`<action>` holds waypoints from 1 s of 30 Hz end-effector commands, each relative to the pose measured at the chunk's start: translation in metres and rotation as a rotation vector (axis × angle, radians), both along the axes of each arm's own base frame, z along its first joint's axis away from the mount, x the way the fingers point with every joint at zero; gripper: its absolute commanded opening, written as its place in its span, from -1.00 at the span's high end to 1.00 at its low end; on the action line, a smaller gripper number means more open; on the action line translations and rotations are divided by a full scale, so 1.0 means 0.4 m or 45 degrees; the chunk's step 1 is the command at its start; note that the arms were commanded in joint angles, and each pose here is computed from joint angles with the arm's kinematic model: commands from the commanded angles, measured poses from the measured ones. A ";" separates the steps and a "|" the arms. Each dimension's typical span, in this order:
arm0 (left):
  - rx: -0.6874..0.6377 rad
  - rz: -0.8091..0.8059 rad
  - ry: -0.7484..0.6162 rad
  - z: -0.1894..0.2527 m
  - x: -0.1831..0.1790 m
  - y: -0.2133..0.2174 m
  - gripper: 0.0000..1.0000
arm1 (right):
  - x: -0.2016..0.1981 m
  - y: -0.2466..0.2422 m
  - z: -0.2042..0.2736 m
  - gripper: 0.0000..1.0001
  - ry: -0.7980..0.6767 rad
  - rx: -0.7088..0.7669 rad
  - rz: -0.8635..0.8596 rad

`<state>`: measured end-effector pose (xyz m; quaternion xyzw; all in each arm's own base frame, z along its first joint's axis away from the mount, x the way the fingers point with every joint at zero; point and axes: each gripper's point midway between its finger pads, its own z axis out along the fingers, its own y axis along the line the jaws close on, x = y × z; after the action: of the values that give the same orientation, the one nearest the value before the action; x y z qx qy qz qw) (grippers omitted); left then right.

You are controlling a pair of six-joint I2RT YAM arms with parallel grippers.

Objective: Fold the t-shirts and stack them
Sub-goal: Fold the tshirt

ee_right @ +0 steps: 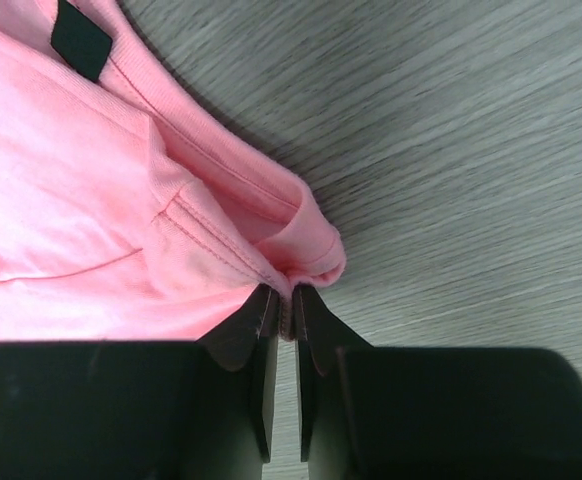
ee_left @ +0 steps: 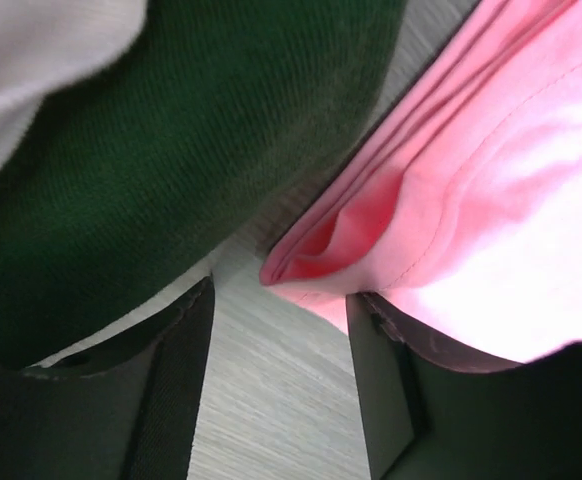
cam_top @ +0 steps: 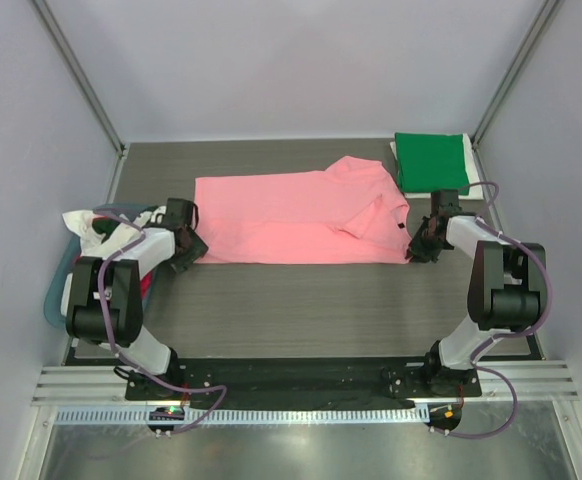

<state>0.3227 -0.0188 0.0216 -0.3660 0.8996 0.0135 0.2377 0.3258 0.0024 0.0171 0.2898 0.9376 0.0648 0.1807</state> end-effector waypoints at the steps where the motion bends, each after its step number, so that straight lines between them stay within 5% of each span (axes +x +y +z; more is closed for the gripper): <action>1: 0.028 0.041 -0.084 0.016 0.063 0.016 -0.11 | 0.019 -0.009 -0.005 0.70 -0.019 -0.016 0.003; 5: 0.044 0.038 -0.083 0.012 0.072 0.019 0.02 | 0.021 -0.009 -0.011 0.81 -0.013 -0.013 -0.002; 12: 0.029 0.025 -0.094 0.015 0.083 0.013 1.00 | 0.036 0.001 -0.011 0.98 -0.011 0.021 -0.013; 18: -0.021 0.015 -0.176 0.133 0.111 -0.006 1.00 | 0.094 0.024 0.095 0.98 -0.077 0.090 0.004; 22: -0.057 0.004 -0.251 0.287 0.125 -0.007 1.00 | 0.162 0.013 0.300 0.98 -0.265 0.068 0.003; 27: -0.051 0.048 -0.297 0.352 0.049 0.023 1.00 | 0.067 -0.020 0.369 0.97 -0.321 0.007 -0.051; 30: -0.090 0.057 -0.229 0.293 -0.026 0.015 1.00 | -0.023 -0.001 0.275 0.98 -0.221 0.051 -0.060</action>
<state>0.3541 -0.0147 0.1769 -0.3790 0.8443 -0.0691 0.3725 0.3579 0.0013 0.1603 0.2878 0.8965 0.1180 0.3155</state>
